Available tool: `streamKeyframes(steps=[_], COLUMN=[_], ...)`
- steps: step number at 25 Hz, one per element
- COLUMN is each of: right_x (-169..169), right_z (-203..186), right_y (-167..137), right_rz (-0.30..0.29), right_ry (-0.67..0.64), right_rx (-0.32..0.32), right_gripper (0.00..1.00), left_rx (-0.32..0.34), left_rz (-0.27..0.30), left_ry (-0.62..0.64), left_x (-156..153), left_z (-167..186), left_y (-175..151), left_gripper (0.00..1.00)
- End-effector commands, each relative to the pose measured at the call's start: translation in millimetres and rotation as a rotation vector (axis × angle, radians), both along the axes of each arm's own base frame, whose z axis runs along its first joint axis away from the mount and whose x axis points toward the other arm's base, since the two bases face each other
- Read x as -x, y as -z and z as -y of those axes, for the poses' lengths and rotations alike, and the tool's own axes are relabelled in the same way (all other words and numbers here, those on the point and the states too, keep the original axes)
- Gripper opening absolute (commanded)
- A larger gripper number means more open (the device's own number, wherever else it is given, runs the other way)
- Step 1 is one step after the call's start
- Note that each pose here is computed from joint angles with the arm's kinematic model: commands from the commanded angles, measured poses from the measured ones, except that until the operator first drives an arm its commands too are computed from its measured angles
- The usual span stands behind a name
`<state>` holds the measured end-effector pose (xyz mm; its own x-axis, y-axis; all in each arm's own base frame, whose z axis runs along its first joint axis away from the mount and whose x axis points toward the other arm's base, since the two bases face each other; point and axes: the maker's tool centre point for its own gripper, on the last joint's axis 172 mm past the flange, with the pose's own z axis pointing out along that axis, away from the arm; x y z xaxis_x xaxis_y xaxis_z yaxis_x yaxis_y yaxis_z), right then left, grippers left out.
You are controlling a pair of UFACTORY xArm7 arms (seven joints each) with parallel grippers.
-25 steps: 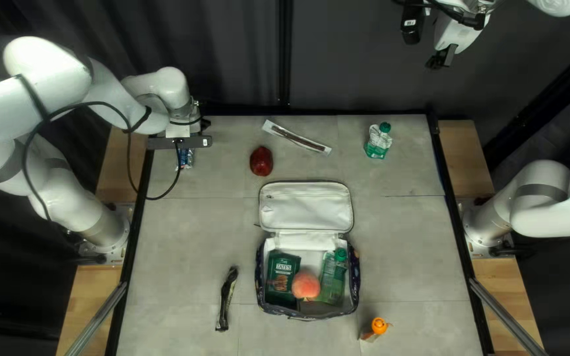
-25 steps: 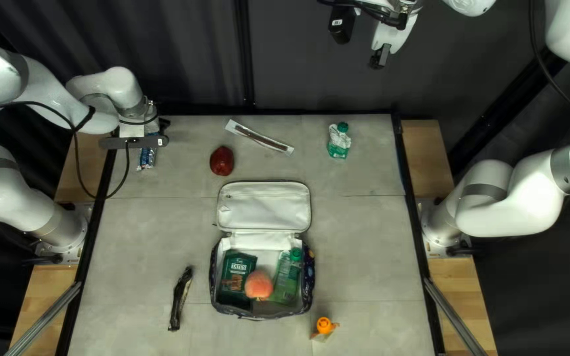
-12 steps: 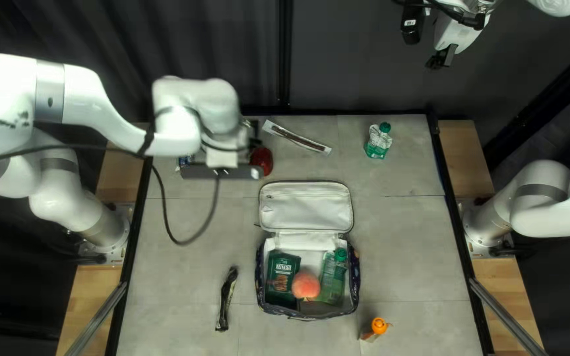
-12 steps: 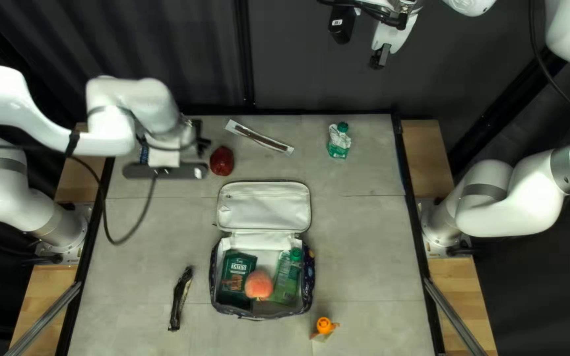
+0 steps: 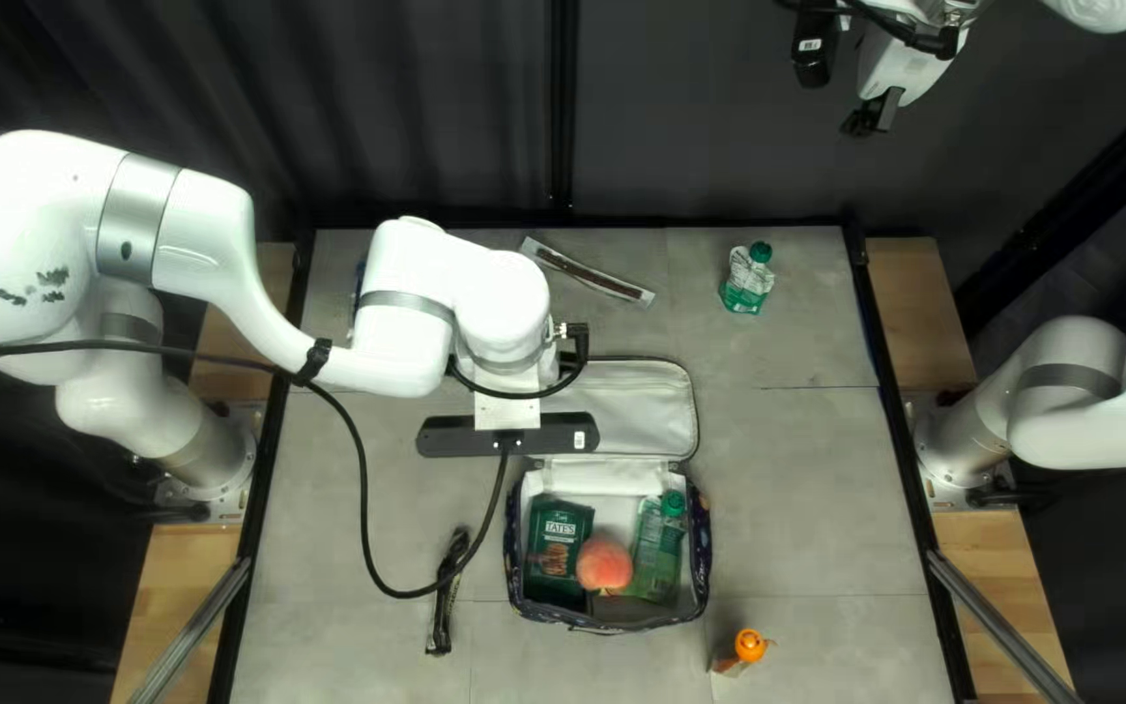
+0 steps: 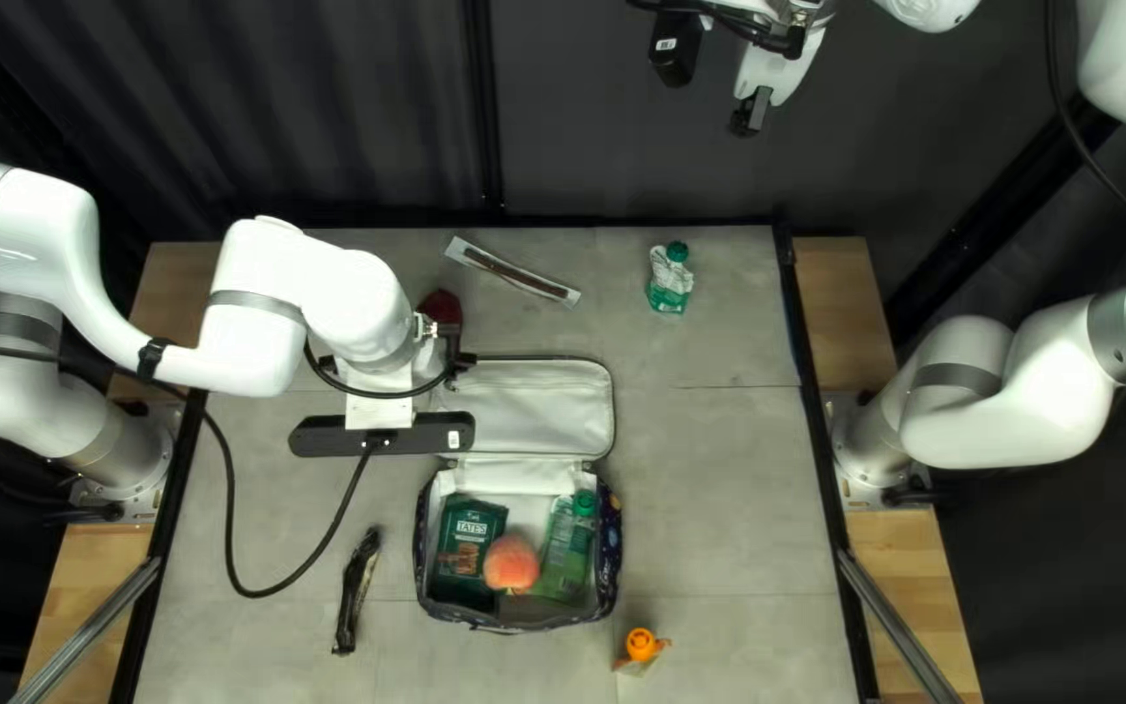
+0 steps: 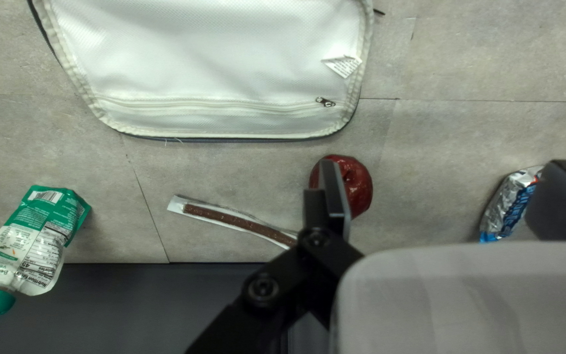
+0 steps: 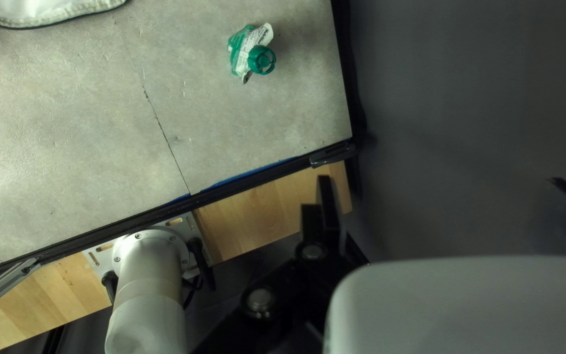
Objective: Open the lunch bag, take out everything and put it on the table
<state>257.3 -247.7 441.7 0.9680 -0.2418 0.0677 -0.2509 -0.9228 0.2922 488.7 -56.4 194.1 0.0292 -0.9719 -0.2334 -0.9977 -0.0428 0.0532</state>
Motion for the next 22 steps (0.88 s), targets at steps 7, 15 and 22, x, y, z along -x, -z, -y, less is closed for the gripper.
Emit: streamKeyframes(steps=[7, 15, 22], right_x=[0.0, 0.0, 0.0], right_z=[0.0, 0.0, 0.0], right_y=[0.0, 0.0, 0.0], right_rz=[0.0, 0.0, 0.0], right_ry=[0.0, 0.0, 0.0], right_rx=[0.0, 0.0, 0.0], right_gripper=[1.0, 1.0, 1.0], left_rx=[0.026, 0.05, 0.056], left_rz=[0.008, 0.042, 0.047], left_ry=[0.013, 0.079, 0.112], left_x=[-36.1, -48.3, -47.7], left_z=[85.5, 104.3, 113.4], left_y=[56.7, 74.7, 75.0], left_gripper=[1.0, 1.0, 1.0])
